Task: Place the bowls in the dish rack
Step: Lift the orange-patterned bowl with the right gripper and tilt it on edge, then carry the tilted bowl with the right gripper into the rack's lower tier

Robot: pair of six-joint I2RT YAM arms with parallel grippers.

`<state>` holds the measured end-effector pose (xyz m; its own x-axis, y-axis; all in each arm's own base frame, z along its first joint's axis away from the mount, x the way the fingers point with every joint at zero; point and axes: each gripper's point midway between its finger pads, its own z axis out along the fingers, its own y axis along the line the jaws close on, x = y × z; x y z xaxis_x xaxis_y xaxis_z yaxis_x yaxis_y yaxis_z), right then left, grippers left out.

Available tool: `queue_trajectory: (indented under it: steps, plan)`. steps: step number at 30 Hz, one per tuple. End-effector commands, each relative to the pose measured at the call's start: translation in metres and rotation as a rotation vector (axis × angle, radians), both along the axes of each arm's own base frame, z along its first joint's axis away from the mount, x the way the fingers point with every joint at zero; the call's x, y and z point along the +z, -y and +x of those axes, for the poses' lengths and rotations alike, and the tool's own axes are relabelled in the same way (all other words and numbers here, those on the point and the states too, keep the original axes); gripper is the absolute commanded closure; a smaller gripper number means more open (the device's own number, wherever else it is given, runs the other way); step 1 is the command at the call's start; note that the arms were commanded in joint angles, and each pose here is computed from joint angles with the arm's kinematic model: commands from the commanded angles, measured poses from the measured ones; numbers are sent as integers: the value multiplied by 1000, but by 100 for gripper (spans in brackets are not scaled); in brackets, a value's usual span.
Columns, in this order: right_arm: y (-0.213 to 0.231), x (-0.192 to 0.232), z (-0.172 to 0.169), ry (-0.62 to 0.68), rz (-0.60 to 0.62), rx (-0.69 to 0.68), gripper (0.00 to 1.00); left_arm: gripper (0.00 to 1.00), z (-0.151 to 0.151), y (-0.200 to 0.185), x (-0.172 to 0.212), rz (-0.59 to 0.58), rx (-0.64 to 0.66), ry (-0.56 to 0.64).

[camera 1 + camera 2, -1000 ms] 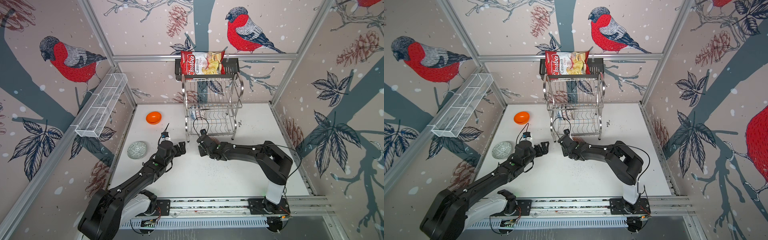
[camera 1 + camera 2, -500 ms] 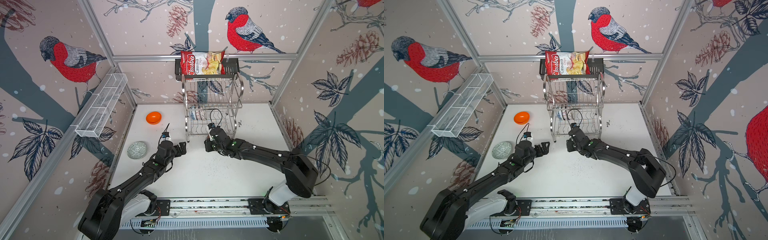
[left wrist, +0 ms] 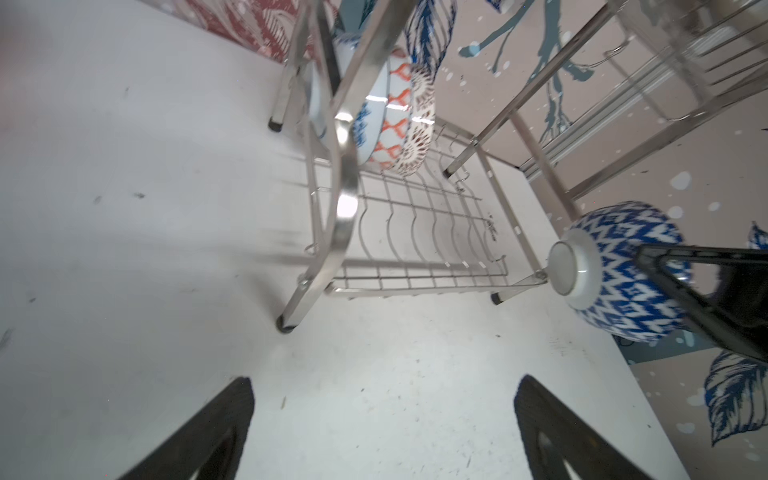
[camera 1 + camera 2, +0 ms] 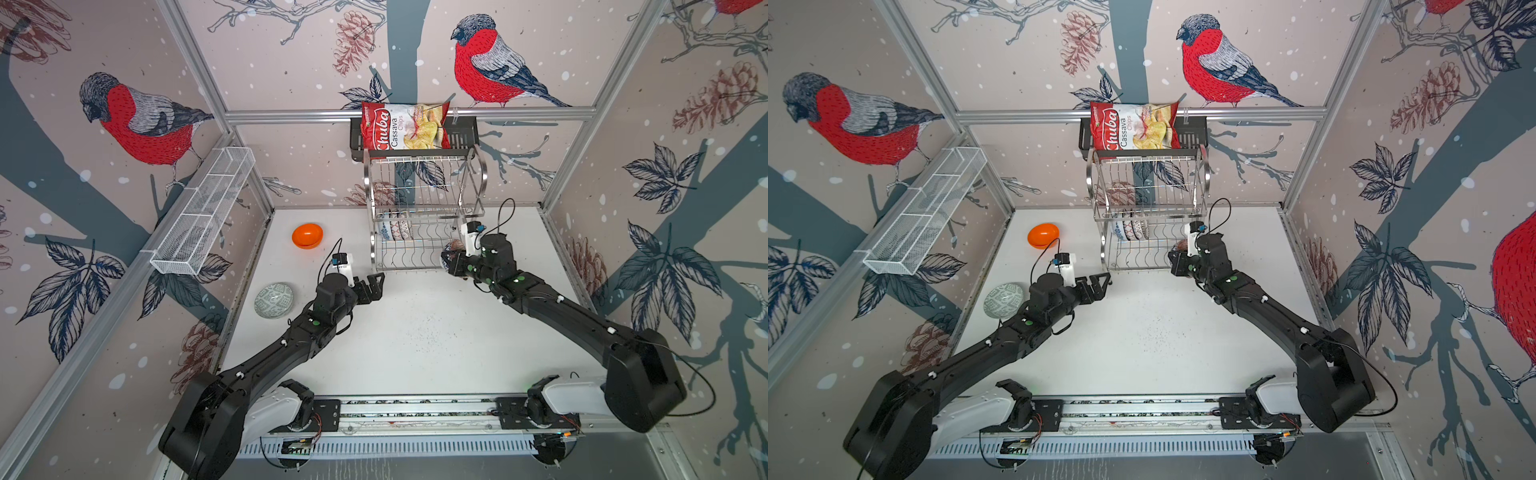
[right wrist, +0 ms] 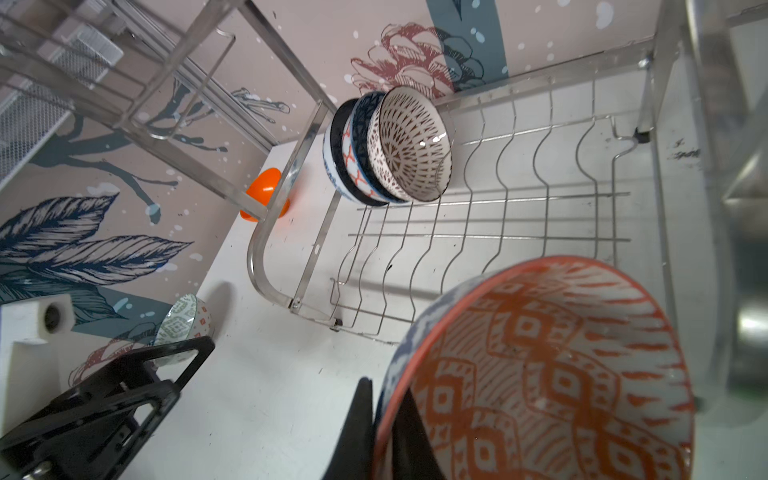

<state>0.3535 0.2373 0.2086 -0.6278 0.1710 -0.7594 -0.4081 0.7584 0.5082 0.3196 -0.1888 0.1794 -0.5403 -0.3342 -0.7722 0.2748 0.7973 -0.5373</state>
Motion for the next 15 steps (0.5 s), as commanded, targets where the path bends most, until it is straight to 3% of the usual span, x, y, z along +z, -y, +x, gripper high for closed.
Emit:
queue_trajectory:
  steps: [1,15]
  plan:
    - [-4,39,9,122,176,58,96,2,9,17,35,-1,-27,120]
    - [-12,38,10,180,308,129,98,2,8,32,2,53,-101,162]
